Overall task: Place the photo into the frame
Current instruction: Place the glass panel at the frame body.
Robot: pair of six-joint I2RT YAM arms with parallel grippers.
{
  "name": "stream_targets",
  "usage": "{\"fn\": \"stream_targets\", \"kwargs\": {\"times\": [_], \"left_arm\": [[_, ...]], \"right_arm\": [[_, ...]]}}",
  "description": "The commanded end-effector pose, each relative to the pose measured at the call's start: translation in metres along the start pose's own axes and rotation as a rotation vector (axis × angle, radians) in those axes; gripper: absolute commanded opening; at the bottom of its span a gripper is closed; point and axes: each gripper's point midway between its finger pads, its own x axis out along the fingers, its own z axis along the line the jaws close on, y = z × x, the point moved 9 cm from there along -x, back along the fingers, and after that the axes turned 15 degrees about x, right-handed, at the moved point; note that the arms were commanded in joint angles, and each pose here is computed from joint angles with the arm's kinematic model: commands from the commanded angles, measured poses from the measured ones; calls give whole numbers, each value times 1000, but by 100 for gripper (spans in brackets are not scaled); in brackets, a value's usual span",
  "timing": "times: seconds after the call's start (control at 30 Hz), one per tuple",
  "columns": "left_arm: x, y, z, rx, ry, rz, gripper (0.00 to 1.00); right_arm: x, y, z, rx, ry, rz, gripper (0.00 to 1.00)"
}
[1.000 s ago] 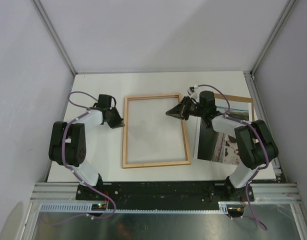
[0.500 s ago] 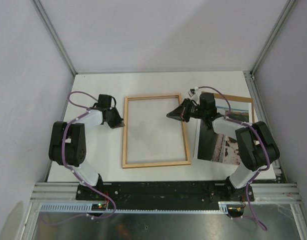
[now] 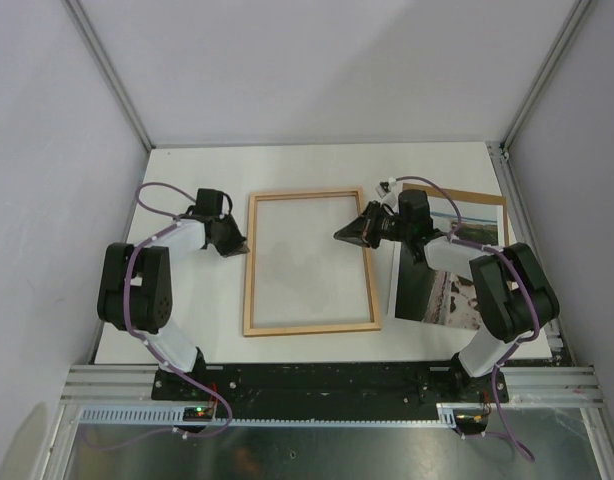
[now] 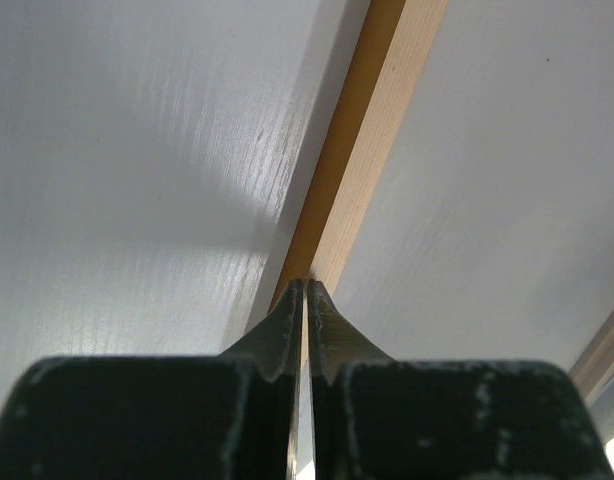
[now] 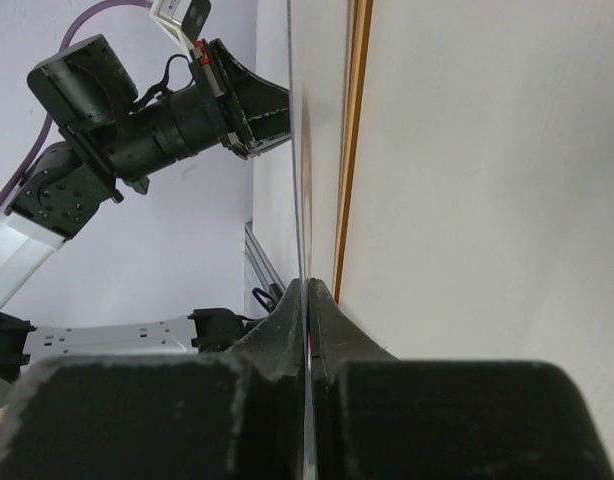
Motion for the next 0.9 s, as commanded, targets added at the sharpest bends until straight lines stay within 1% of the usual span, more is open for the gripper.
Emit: {"fn": "stream_targets", "kwargs": {"times": [0.0, 0.87], "left_arm": [[5, 16, 4, 15, -21, 82, 4], [9, 20, 7, 10, -38, 94, 2]], "right_arm": [[1, 7, 3, -54, -22, 22, 0], [2, 10, -7, -39, -13, 20, 0]]}}
